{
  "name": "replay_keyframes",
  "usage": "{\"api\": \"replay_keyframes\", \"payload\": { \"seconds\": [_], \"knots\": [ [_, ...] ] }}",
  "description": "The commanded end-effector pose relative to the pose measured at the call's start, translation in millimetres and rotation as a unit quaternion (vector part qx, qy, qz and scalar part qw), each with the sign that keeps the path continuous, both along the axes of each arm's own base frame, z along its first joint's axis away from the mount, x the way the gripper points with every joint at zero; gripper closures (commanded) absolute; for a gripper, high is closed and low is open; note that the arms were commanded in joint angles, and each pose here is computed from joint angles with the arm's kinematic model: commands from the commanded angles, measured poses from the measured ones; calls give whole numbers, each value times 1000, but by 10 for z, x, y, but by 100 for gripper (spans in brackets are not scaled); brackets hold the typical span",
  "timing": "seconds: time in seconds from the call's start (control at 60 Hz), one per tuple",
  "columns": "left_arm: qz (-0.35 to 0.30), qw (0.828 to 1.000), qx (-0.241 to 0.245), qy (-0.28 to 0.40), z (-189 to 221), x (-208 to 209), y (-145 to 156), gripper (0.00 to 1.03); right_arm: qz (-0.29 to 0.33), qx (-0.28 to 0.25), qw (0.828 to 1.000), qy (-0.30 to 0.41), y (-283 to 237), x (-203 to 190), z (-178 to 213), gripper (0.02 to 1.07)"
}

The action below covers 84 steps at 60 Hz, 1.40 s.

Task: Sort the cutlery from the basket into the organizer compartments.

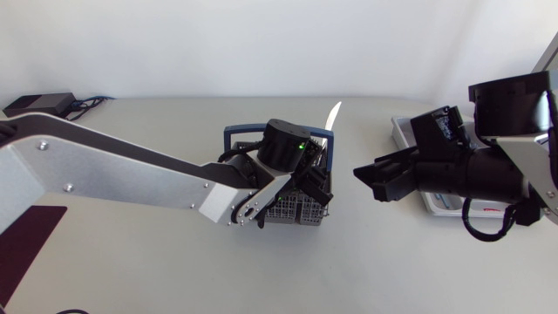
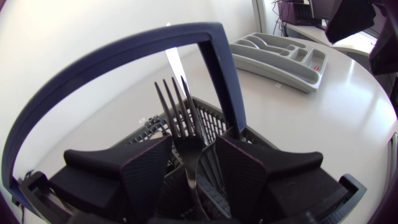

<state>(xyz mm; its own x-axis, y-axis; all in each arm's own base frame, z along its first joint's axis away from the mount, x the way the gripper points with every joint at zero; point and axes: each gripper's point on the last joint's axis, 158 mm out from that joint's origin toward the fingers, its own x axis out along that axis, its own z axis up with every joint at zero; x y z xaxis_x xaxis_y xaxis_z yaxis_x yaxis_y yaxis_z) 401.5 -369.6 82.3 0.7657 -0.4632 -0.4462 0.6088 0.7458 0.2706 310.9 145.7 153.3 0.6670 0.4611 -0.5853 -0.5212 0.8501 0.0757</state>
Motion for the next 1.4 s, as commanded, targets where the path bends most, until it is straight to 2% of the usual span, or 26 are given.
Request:
{"api": "replay_keyframes", "payload": {
  "seconds": [0.0, 0.083, 0.15, 0.217, 0.4, 0.733, 1.033, 1.283, 1.383],
  "knots": [
    [8, 1000, 2, 14, -212, -38, 21, 61, -6, 7, 1000, 13, -16, -46, -72, 37],
    [5, 1000, 1, 11, -236, -27, -16, 61, -6, 7, 1000, 13, -17, -48, -79, 37],
    [6, 1000, 0, 10, -229, -3, -31, 69, -6, 7, 1000, 13, -17, -49, -82, 37],
    [10, 1000, -2, 5, -221, 29, -24, 83, -6, 6, 1000, 14, -21, -50, -90, 37],
    [15, 1000, -4, 3, -197, 40, 34, 100, -4, 4, 1000, 13, -24, -53, -104, 37],
    [-9, 1000, 3, -30, 41, -248, 160, 100, -4, 4, 1000, 13, -26, -60, -107, 37],
    [-56, 988, 7, -142, 434, -675, 154, 100, 4, 4, 1000, 11, 26, -73, -93, 37],
    [-44, 980, -34, -193, 1063, -663, 276, 100, 9, -1, 1000, 11, 33, -85, -118, 37],
    [-64, 975, -59, -205, 1312, -731, 271, 100, 10, -2, 1000, 9, 34, -82, -112, 37]
  ]
}}
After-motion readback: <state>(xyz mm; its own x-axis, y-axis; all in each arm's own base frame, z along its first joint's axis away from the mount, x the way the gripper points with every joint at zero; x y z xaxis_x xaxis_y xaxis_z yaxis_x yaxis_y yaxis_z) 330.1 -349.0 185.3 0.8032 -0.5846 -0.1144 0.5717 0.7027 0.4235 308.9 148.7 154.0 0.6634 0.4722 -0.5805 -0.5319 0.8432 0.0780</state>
